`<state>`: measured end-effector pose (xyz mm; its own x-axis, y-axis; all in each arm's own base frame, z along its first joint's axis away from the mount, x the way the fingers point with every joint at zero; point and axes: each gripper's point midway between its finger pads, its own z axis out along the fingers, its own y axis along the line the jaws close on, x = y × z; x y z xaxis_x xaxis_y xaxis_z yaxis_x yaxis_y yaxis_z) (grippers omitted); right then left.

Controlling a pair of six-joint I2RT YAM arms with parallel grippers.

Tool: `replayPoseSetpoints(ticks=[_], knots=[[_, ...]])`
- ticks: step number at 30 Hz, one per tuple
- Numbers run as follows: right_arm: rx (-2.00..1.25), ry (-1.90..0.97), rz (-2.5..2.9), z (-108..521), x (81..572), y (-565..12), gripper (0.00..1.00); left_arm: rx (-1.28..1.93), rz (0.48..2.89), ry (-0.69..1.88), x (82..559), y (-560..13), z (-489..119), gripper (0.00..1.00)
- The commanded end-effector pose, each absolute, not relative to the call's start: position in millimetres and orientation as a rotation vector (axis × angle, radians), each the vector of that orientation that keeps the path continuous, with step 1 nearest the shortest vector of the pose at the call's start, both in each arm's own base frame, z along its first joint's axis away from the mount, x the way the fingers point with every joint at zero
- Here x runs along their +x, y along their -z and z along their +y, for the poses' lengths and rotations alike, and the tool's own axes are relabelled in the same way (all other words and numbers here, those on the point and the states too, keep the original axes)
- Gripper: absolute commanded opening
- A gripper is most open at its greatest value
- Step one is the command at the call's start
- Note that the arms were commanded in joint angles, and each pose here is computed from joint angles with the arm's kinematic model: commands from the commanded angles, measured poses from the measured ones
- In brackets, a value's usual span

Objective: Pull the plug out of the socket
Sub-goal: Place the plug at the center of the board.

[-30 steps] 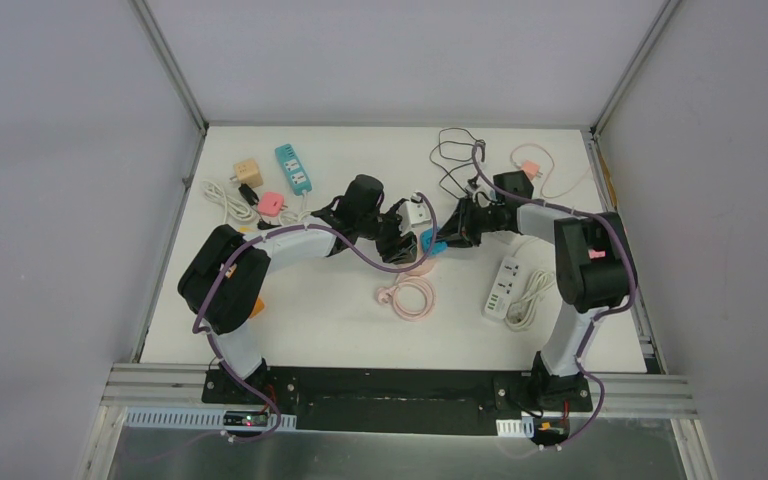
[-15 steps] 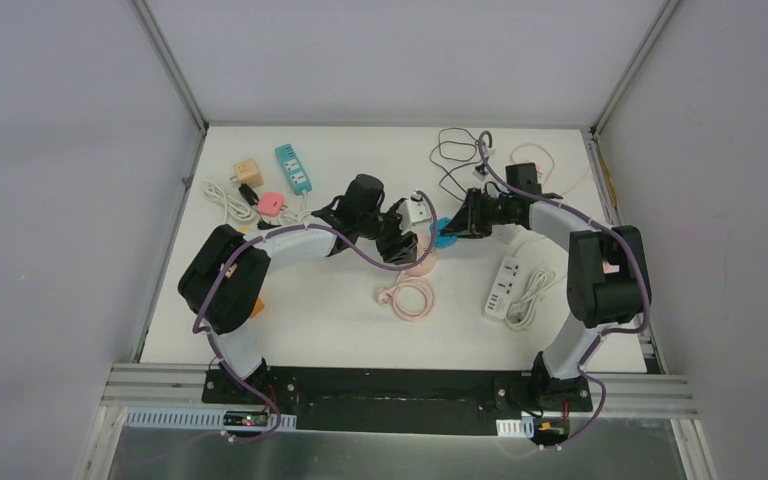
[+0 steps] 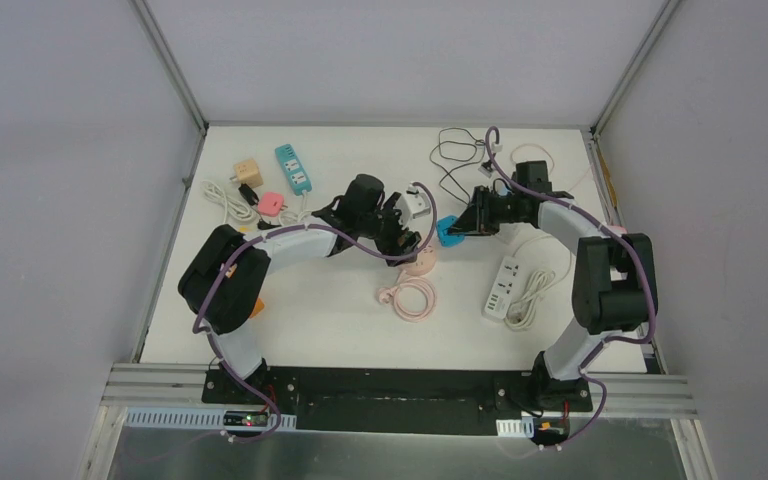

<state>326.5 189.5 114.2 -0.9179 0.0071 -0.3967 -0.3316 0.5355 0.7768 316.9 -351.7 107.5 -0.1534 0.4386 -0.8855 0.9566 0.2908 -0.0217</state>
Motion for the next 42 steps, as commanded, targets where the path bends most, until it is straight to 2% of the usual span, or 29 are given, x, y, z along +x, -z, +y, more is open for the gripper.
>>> replayPoseSetpoints(ticks=[1, 5, 14, 26, 42], knots=[[-0.404, -1.316, 2.296, 188, 331, -149, 0.0, 1.172, 1.652, 0.8, 328, -165, -361, 0.83], [-0.436, -1.293, 2.286, 186, 329, -152, 0.0, 1.132, 1.63, 0.805, 328, -184, -361, 0.85], [-0.559, -1.283, 2.247, 183, 318, -160, 0.0, 0.954, 1.586, 0.75, 328, -233, -340, 0.99], [-0.771, -1.34, 2.151, 185, 294, -172, 0.0, 0.684, 1.507, 0.969, 289, -278, -305, 0.99], [-1.111, -1.404, 2.052, 198, 250, -175, 0.0, 0.532, 1.481, 1.312, 246, -278, -303, 0.96]])
